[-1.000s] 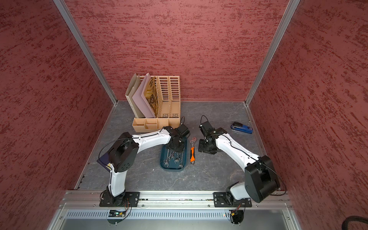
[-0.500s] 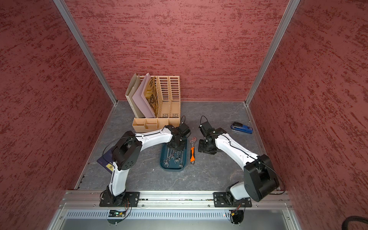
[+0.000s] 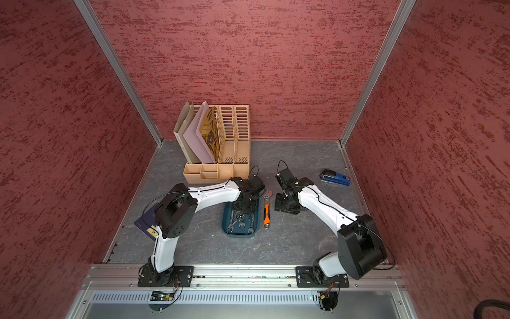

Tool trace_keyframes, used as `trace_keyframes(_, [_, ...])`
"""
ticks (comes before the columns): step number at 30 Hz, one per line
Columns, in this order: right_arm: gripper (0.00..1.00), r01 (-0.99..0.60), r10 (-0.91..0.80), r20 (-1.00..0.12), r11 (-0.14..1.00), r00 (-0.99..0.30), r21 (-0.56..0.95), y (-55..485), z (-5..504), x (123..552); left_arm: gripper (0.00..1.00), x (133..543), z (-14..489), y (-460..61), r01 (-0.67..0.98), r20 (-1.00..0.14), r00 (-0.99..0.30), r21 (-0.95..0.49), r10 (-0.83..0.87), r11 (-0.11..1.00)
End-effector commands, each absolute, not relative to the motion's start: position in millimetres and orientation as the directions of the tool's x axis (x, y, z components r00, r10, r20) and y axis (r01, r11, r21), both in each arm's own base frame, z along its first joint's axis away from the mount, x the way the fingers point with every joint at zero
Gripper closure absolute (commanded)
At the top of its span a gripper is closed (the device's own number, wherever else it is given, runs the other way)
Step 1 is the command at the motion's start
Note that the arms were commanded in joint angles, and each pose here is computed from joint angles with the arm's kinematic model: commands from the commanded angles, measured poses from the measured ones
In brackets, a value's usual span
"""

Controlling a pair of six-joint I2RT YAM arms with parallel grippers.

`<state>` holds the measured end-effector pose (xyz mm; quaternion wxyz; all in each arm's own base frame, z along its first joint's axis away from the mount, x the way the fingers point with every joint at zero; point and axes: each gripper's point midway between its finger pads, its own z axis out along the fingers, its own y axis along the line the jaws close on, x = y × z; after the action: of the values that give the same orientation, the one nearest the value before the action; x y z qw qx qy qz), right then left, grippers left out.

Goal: Take out the wrench from the storage box
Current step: Pick up the wrench from the storage box.

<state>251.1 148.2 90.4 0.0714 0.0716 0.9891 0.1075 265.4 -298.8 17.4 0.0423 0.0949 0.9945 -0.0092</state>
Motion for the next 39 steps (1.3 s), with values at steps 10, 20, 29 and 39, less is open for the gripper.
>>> trace_keyframes(10, [0.46,0.136,0.166,-0.125,0.967,-0.978,0.217,144,87,250,0.8,255,-11,-287,0.178,-0.013,-0.984,0.019,0.178,0.984])
trace_keyframes(20, [0.46,0.134,0.167,-0.136,0.966,-0.976,0.223,144,94,252,0.84,265,13,-293,0.179,-0.069,-0.982,-0.006,0.178,0.984])
trace_keyframes(29, [0.46,0.133,0.171,-0.152,0.964,-0.973,0.229,143,103,252,0.85,282,68,-292,0.163,-0.163,-0.975,-0.058,0.152,0.985])
trace_keyframes(39, [0.46,0.133,0.172,-0.157,0.963,-0.973,0.234,144,108,253,0.85,290,122,-273,0.131,-0.24,-0.965,-0.103,0.103,0.986])
